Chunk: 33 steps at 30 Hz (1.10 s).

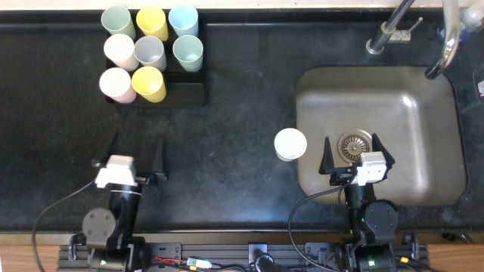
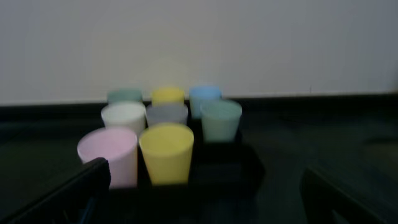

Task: Store Cups

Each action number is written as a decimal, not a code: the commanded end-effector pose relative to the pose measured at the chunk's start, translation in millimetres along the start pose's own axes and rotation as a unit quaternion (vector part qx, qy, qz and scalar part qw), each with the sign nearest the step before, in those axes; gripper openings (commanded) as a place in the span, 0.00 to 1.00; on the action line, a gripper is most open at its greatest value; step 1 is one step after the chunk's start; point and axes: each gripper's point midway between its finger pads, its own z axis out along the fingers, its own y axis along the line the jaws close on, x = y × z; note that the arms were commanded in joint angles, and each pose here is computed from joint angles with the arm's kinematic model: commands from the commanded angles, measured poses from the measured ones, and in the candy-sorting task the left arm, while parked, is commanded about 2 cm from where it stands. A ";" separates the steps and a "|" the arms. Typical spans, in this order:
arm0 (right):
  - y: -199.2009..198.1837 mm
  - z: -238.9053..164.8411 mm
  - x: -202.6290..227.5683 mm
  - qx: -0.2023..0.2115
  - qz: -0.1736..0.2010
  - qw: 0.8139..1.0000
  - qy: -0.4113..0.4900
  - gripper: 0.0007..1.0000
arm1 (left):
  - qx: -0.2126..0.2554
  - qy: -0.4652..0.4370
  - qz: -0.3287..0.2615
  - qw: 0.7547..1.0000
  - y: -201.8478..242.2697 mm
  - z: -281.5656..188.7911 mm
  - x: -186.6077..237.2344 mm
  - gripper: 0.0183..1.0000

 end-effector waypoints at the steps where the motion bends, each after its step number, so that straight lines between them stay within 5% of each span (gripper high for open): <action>1: -1.8 0.2 2.5 0.005 -0.002 1.000 -0.002 1.00 | 0.003 0.039 0.006 0.999 -0.4 -1.2 21.3 1.00; 33: -1.8 0.2 2.5 0.004 -0.002 1.000 -0.002 1.00 | 0.002 0.045 0.005 0.999 0.2 -1.5 24.0 1.00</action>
